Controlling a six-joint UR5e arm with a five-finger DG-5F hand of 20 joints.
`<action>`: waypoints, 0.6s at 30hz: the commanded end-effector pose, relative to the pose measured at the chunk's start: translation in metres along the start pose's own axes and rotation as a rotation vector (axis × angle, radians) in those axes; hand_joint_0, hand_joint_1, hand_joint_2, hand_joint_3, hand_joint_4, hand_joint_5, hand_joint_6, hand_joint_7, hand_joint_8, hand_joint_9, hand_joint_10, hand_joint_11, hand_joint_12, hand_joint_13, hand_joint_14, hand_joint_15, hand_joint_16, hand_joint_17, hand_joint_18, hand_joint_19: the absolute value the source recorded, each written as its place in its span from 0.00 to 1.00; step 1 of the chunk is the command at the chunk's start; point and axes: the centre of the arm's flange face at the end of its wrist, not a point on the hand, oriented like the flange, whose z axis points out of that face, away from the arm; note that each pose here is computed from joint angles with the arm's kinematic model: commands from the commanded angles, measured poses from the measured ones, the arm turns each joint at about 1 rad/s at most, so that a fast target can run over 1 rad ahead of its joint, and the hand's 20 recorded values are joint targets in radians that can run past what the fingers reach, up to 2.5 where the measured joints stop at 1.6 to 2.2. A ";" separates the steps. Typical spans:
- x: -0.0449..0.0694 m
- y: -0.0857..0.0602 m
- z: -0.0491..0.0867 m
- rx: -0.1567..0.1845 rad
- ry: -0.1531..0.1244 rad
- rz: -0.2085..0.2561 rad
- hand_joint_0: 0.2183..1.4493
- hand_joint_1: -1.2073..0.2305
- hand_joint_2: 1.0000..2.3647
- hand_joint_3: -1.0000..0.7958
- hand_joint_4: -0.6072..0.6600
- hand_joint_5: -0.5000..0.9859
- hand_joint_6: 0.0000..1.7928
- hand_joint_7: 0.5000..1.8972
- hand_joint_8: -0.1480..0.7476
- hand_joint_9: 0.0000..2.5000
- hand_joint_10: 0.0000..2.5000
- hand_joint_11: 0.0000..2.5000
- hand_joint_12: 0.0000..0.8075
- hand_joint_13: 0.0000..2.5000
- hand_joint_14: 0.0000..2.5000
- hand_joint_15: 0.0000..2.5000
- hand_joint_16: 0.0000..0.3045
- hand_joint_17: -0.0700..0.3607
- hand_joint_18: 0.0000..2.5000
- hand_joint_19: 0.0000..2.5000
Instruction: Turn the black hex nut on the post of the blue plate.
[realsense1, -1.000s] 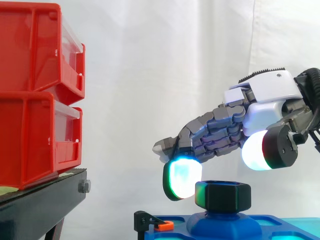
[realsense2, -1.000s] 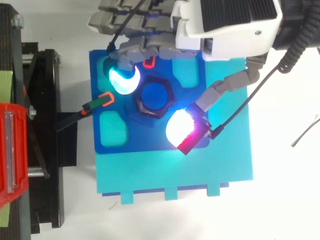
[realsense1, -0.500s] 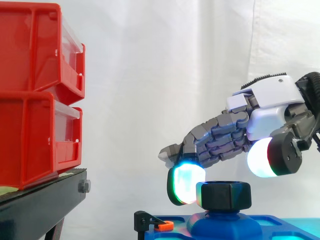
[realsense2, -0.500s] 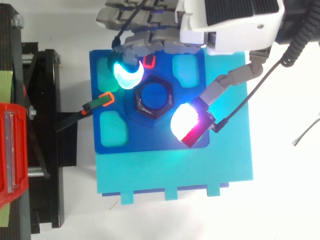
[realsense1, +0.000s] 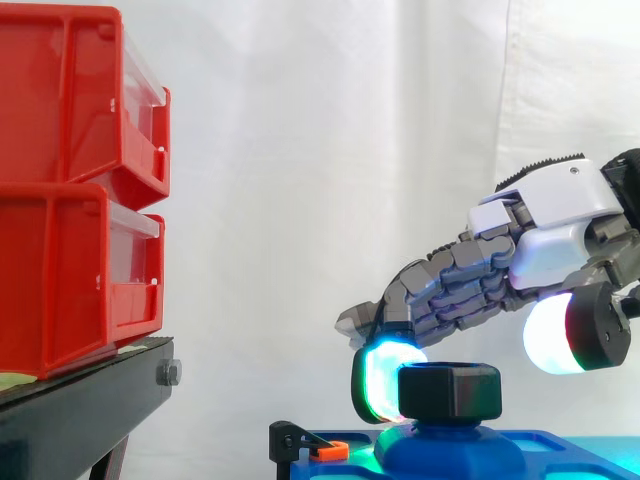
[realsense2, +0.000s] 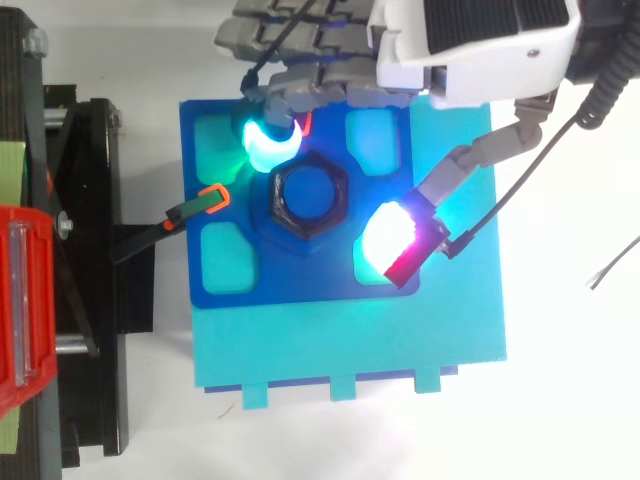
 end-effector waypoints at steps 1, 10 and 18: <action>-0.002 0.001 -0.004 0.006 0.009 -0.006 0.13 0.44 0.00 0.28 0.68 0.17 0.28 0.36 0.40 0.00 0.00 0.00 0.47 0.01 0.00 0.00 0.18 0.44 0.00 0.00; -0.006 0.003 -0.010 0.015 0.025 -0.003 0.13 0.44 0.00 0.28 0.68 0.17 0.28 0.36 0.40 0.00 0.00 0.00 0.47 0.01 0.00 0.00 0.17 0.44 0.00 0.00; -0.007 0.003 -0.011 0.014 0.024 -0.003 0.14 0.44 0.00 0.28 0.68 0.17 0.28 0.36 0.39 0.00 0.00 0.00 0.47 0.01 0.00 0.00 0.17 0.44 0.00 0.00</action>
